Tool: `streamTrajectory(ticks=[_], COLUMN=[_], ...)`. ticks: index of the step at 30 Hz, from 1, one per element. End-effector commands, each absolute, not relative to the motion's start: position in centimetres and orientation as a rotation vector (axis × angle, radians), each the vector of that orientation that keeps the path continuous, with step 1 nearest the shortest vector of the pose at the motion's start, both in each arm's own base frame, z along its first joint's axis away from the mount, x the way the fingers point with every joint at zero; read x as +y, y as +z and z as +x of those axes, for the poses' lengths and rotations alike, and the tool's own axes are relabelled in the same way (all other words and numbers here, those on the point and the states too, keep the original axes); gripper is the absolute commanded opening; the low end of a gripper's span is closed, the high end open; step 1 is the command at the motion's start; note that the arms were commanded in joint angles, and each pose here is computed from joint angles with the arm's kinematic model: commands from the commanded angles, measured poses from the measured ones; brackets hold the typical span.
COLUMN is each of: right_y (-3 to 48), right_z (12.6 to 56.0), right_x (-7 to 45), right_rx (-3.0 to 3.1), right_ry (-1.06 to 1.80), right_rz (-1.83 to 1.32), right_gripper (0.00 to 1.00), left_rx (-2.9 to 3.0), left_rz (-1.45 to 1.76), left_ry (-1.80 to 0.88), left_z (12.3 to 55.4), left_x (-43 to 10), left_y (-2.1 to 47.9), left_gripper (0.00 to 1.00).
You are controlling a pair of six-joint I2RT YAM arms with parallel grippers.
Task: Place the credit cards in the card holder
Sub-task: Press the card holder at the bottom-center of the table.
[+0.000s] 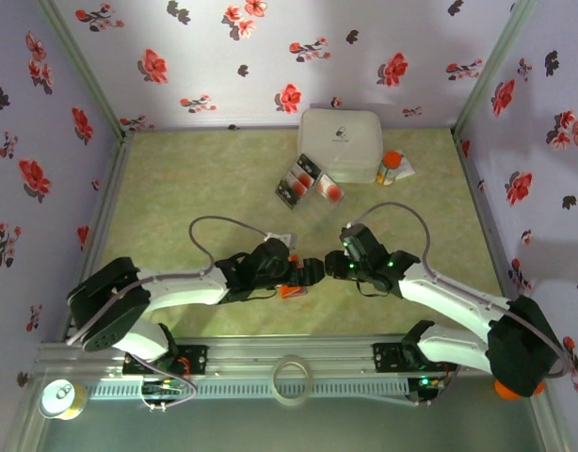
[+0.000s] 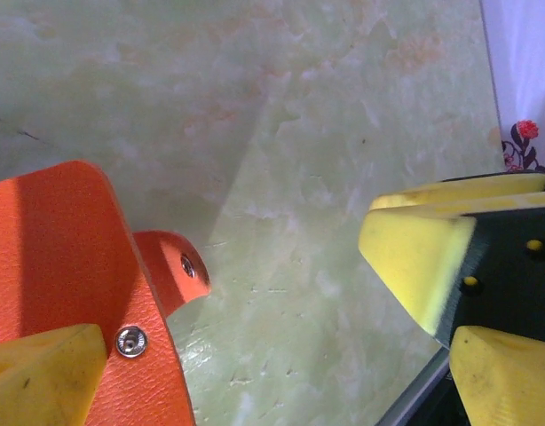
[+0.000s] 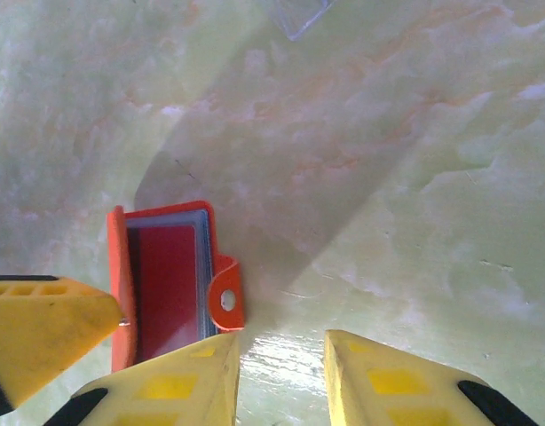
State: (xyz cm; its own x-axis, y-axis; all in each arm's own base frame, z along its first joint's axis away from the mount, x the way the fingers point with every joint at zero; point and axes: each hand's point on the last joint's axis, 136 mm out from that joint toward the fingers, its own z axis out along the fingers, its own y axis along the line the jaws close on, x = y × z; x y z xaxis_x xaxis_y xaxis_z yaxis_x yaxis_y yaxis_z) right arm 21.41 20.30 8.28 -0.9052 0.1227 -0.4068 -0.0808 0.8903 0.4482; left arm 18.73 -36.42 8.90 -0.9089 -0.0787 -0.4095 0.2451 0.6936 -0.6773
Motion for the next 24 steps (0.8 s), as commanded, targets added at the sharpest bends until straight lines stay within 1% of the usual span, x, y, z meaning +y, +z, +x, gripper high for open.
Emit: streamTrajectory(ticks=[1, 6, 9, 16, 20, 24], right_y=[8.0, 7.8, 7.9, 8.9, 9.8, 10.9], right_z=[21.1, 20.9, 20.9, 21.0, 21.0, 21.0], right_x=[19.5, 19.1, 19.3, 20.4, 22.1, 24.1], right_rx=[2.625, 2.624, 2.623, 2.609, 2.592, 2.567], right_ry=[0.626, 0.62, 0.633, 0.703, 0.819, 0.907], right_rz=[0.044, 0.051, 0.039, 0.0, -0.027, -0.039], right_gripper=[0.32, 0.32, 0.31, 0.27, 0.21, 0.2], left_rx=[2.491, 2.536, 2.537, 2.437, 2.387, 2.341], left_rz=[0.082, 0.05, 0.046, 0.048, 0.028, -0.022], left_ry=[-1.068, -1.013, -1.014, -1.052, -1.06, -1.042], left_z=[19.2, 18.7, 18.5, 20.7, 22.6, 24.5], left_x=[-37.0, -35.8, -35.6, -35.4, -34.1, -31.6], left_y=[7.8, 4.8, 4.7, 9.6, 12.2, 14.2], left_gripper=[1.0, 1.0, 1.0, 1.0, 1.0, 1.0])
